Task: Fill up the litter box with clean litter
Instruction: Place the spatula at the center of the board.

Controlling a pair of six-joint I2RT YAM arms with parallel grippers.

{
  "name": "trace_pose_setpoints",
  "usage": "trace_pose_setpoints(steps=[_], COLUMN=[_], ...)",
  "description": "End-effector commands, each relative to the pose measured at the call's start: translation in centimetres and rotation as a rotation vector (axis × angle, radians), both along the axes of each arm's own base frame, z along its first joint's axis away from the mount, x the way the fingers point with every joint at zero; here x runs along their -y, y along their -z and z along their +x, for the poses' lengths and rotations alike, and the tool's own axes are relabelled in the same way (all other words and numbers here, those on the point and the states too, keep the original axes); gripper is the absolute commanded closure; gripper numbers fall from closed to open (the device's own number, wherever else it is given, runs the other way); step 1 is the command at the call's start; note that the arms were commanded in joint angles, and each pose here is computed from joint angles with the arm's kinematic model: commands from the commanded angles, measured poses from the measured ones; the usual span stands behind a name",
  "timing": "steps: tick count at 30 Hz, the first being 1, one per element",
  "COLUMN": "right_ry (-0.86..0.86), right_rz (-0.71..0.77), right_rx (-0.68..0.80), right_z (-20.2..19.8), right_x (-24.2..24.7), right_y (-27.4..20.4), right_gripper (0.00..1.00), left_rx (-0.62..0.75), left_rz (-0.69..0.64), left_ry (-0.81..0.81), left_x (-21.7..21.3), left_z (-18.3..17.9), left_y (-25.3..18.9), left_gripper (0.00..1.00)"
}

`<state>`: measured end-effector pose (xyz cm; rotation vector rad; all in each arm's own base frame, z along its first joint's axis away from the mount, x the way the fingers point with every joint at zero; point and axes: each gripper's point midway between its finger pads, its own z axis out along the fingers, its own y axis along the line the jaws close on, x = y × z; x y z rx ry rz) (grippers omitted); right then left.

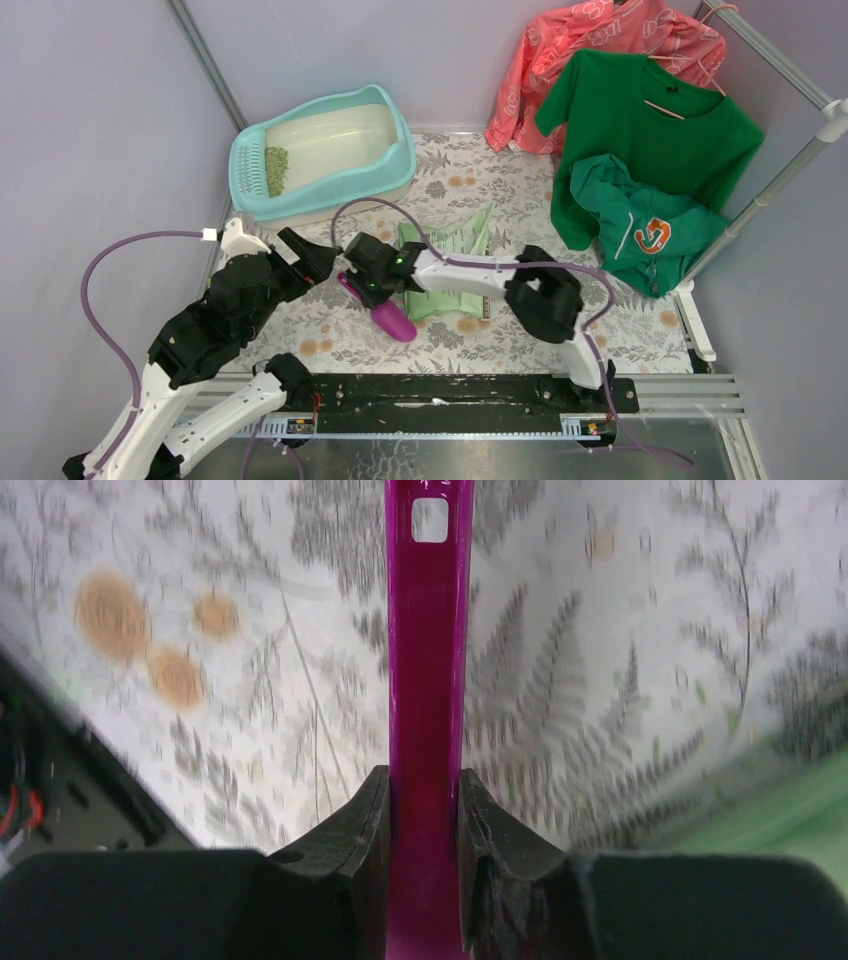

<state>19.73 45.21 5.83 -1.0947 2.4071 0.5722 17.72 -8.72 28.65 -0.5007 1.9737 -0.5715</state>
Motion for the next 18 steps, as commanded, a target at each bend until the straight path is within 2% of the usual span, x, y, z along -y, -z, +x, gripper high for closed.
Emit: trace_pose_setpoints(steps=[1,2,4,5,6,11,12,15,18], right_ry=[0.086,0.096,0.115,0.118,0.120,0.129,0.121,0.072,0.056], right_rz=[0.109,0.107,0.094,0.096,0.100,0.137,0.153,0.156,0.114], right_rx=[0.105,0.100,0.094,0.090,0.090,0.108,0.114,0.108,0.177], right_z=[3.6,3.9,4.1,4.0,3.9,3.0,2.8,1.4,1.4], right_x=[-5.5,-6.1,-6.9,-7.2,-7.2,-5.1,-4.7,-3.0,0.4], right_y=[-2.6,-2.3,-1.6,-1.6,-1.7,-4.8,-5.9,-8.1,-10.4], right_gripper=[0.95,0.93,0.74,0.71,0.65,0.26,0.14,0.04,0.03], left_rx=[-0.011,-0.010,-0.004,-0.003,-0.005,0.001,0.003,0.003,0.001], left_rz=[0.010,0.011,0.019,0.025,0.033,0.047,0.044,0.039,0.031], left_ry=[-0.056,-0.058,-0.055,-0.055,-0.056,-0.052,-0.052,-0.046,-0.037], left_x=[-1.1,-1.1,-1.2,-1.3,-1.4,-1.6,-1.6,-1.4,-1.3], left_z=[-0.1,0.0,-0.1,-0.1,-0.1,-0.2,-0.2,-0.2,-0.3], left_y=[0.8,0.8,0.7,0.6,0.6,0.3,0.2,0.3,0.3], left_gripper=[0.01,0.01,0.01,0.01,0.01,0.01,0.01,0.01,0.01])
